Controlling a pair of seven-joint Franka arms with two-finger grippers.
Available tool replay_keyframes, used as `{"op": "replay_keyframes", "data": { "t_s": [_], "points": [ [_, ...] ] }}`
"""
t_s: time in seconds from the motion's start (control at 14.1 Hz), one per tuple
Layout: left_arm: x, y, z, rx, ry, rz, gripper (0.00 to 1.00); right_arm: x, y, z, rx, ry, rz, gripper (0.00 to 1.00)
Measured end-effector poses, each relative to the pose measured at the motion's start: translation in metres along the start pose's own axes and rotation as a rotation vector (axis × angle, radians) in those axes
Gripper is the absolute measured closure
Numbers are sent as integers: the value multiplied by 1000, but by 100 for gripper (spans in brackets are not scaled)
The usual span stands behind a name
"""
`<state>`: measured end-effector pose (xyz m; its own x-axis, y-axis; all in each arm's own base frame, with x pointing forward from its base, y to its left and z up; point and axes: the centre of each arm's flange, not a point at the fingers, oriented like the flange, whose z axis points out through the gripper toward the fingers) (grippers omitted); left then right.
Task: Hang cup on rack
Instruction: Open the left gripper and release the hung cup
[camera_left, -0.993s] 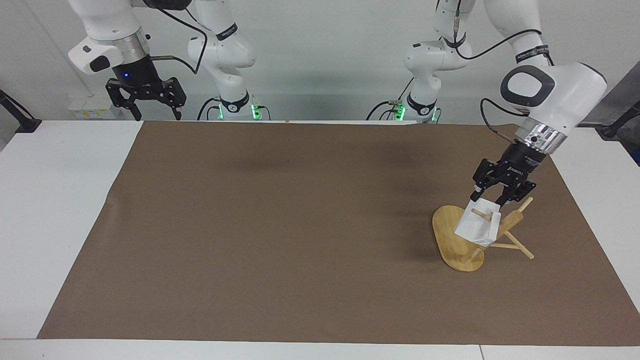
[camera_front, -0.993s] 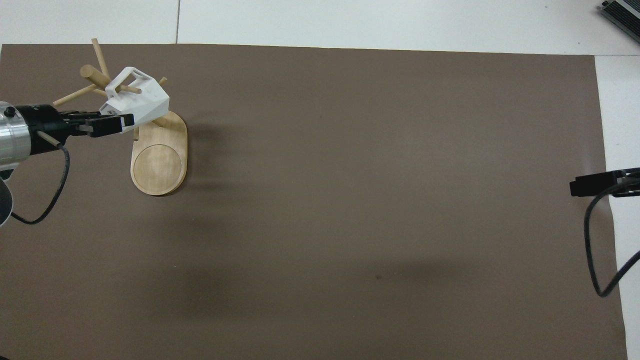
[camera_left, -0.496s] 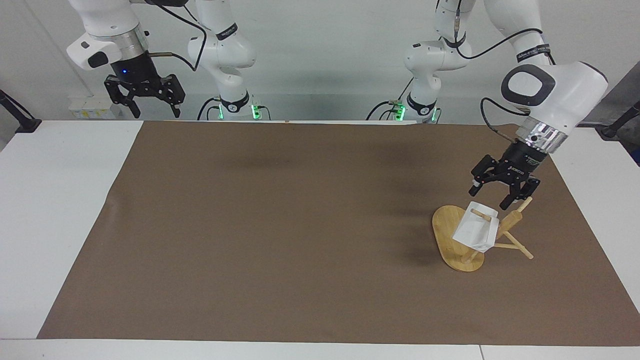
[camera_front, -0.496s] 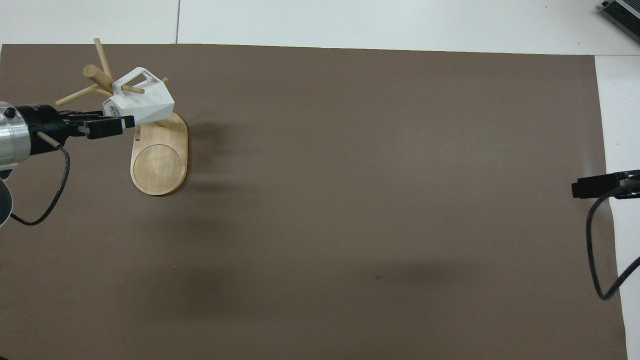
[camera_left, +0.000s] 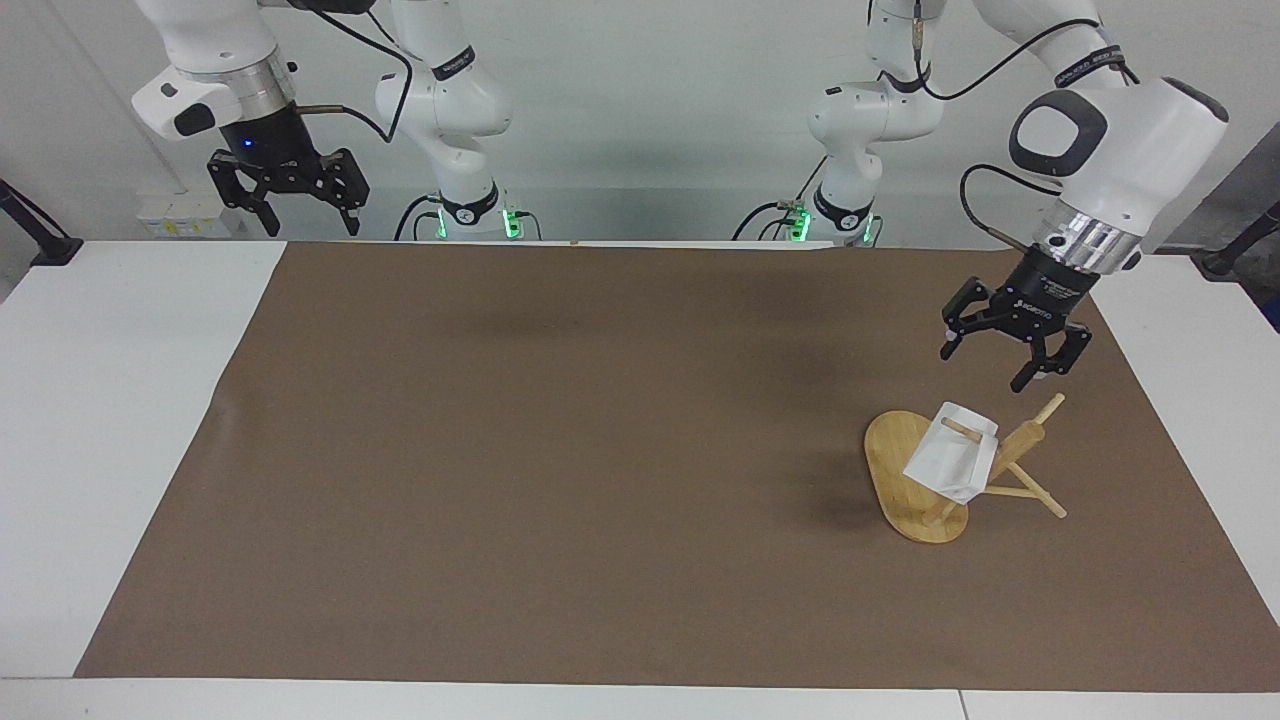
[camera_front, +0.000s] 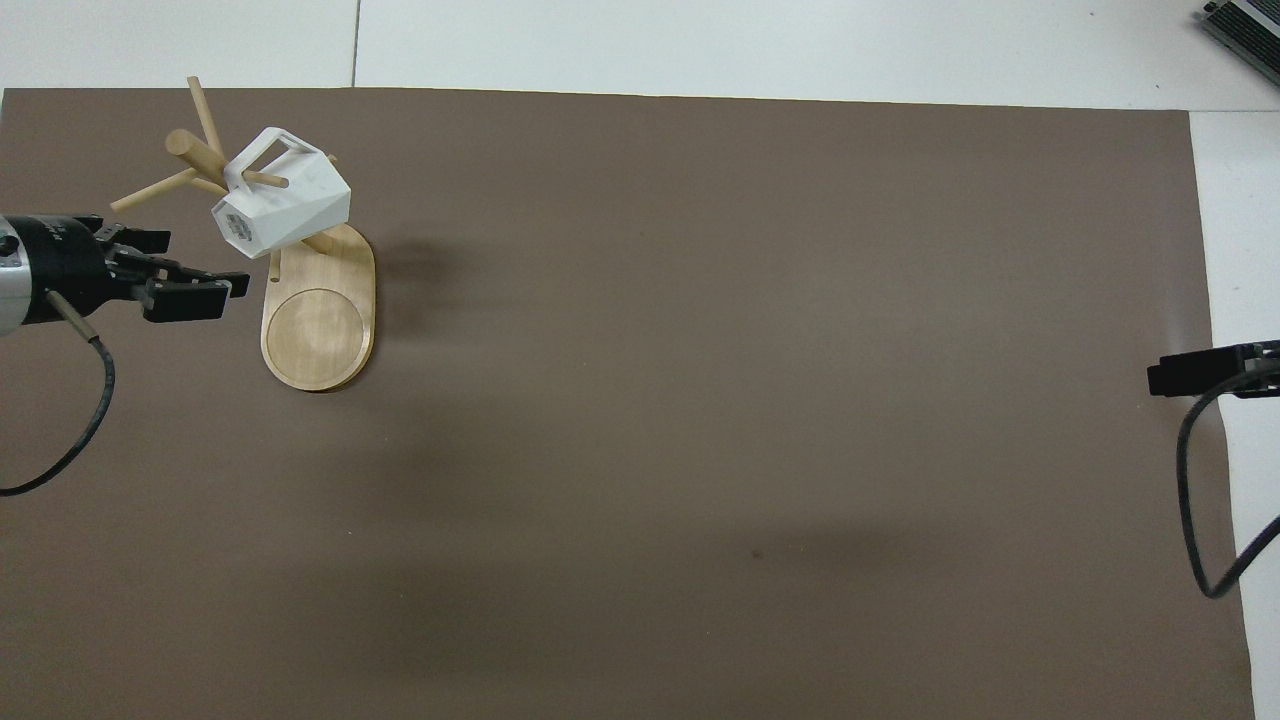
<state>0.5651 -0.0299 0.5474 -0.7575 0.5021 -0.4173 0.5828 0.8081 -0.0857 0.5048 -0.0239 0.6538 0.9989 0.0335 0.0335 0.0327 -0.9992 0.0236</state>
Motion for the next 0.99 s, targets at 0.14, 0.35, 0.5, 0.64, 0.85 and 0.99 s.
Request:
{"op": "replay_keyframes", "data": {
  "t_s": [0.14, 0.35, 0.5, 0.64, 0.85, 0.99],
  "points": [
    [-4, -16, -11, 18, 31, 191, 0, 0, 3, 0, 0, 0, 5, 0],
    [-12, -40, -15, 78, 64, 582, 0, -1, 15, 1, 1, 4, 28, 0],
    [-14, -51, -16, 127, 78, 847, 0, 2, 18, 5, -1, 21, 33, 0],
    [-13, -56, -19, 189, 82, 1115, 0, 3, 18, 8, -2, 29, 33, 0],
    [-9, -57, -28, 260, 124, 1537, 0, 3, 18, 7, -3, 32, 33, 0],
    [-4, -56, -29, 308, 196, 1757, 0, 2, 17, 5, -3, 34, 33, 0]
  ]
}}
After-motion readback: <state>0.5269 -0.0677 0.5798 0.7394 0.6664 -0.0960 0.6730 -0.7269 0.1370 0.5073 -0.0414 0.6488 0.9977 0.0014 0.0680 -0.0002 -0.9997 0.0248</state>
